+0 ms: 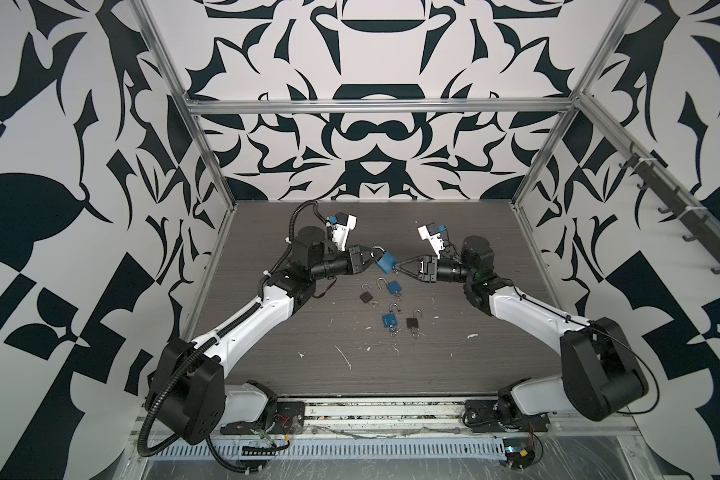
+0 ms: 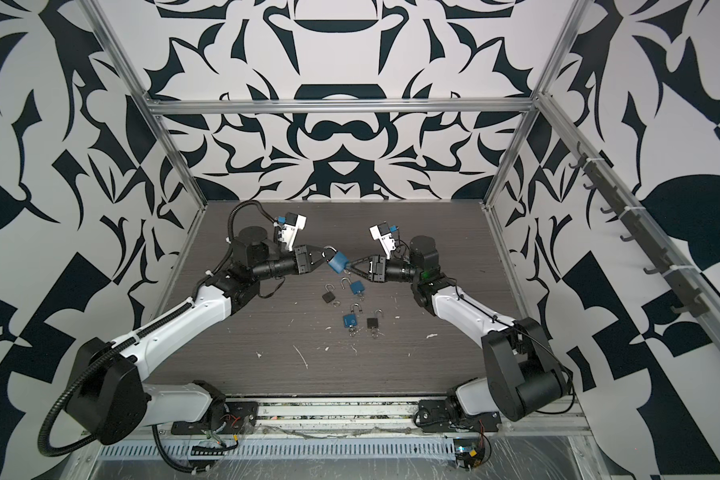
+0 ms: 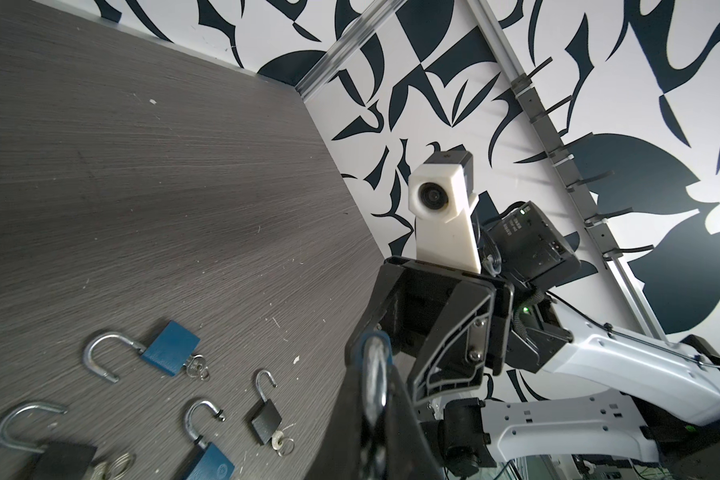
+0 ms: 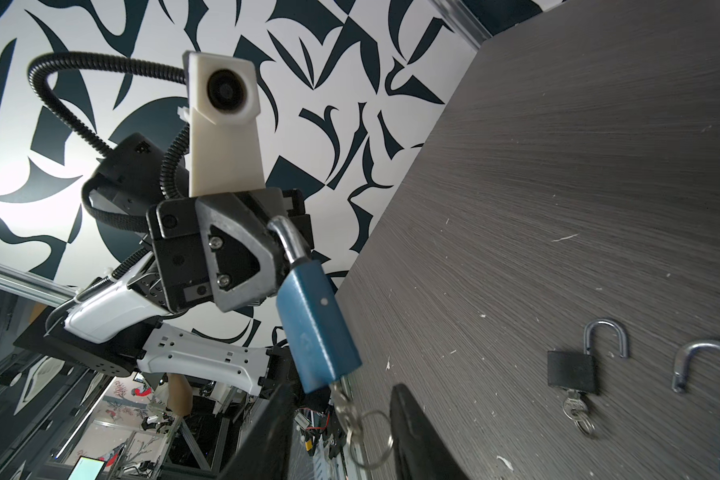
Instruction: Lock with the key
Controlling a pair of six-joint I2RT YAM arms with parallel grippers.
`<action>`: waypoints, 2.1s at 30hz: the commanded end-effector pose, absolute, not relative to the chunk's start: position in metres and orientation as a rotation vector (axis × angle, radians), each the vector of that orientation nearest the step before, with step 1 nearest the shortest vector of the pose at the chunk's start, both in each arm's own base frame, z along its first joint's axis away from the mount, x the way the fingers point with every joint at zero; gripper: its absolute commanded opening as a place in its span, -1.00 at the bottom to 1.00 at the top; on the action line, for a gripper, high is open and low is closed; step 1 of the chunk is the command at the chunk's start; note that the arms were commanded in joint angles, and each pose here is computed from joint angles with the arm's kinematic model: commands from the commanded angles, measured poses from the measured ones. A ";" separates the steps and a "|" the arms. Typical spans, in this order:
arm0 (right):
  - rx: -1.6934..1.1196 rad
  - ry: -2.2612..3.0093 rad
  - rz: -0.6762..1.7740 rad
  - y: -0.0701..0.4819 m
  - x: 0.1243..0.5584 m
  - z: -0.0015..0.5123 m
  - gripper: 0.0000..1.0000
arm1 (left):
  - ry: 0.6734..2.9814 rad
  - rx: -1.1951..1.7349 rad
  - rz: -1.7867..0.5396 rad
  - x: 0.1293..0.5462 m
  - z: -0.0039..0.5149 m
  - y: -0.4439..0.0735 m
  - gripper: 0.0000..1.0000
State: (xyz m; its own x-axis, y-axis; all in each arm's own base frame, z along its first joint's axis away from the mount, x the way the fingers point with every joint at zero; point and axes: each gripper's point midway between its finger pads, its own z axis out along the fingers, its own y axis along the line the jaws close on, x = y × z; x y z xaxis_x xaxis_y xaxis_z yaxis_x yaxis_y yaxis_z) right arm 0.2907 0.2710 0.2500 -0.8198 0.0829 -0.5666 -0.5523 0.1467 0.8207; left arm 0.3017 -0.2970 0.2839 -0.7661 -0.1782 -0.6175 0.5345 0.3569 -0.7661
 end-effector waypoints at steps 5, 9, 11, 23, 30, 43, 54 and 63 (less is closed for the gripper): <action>-0.524 1.854 1.745 0.277 0.287 0.268 -0.25 | 1.885 0.337 -1.469 0.309 0.316 -0.300 -1.00; -0.528 1.846 1.744 0.277 0.287 0.271 -0.46 | 1.890 0.333 -1.466 0.310 0.314 -0.299 -1.00; -0.527 1.848 1.748 0.277 0.287 0.271 -0.51 | 1.891 0.327 -1.458 0.311 0.313 -0.299 -1.00; -0.517 1.861 1.771 0.278 0.287 0.264 -0.51 | 1.859 0.306 -1.420 0.320 0.320 -0.297 -1.00; -0.521 1.855 1.782 0.279 0.287 0.264 -0.47 | 1.851 0.303 -1.422 0.322 0.322 -0.297 -1.00; -0.495 1.871 1.775 0.279 0.289 0.258 -1.00 | 1.845 0.266 -1.405 0.328 0.326 -0.282 -1.00; -0.472 1.904 1.789 0.276 0.281 0.245 -1.00 | 1.754 0.189 -1.360 0.344 0.358 -0.236 -1.00; -0.318 1.946 1.662 0.252 0.307 0.237 -1.00 | 1.853 0.198 -1.401 0.347 0.329 -0.246 -1.00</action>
State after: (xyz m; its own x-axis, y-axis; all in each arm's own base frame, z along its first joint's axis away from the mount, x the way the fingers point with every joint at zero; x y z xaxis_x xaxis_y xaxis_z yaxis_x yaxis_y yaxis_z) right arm 0.2940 0.2677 0.2219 -0.8645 0.1050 -0.4915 -0.4735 0.1579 0.8665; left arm 0.3451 -0.2390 0.3142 -0.6867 -0.3322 -0.6466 0.5090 0.4153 -0.7539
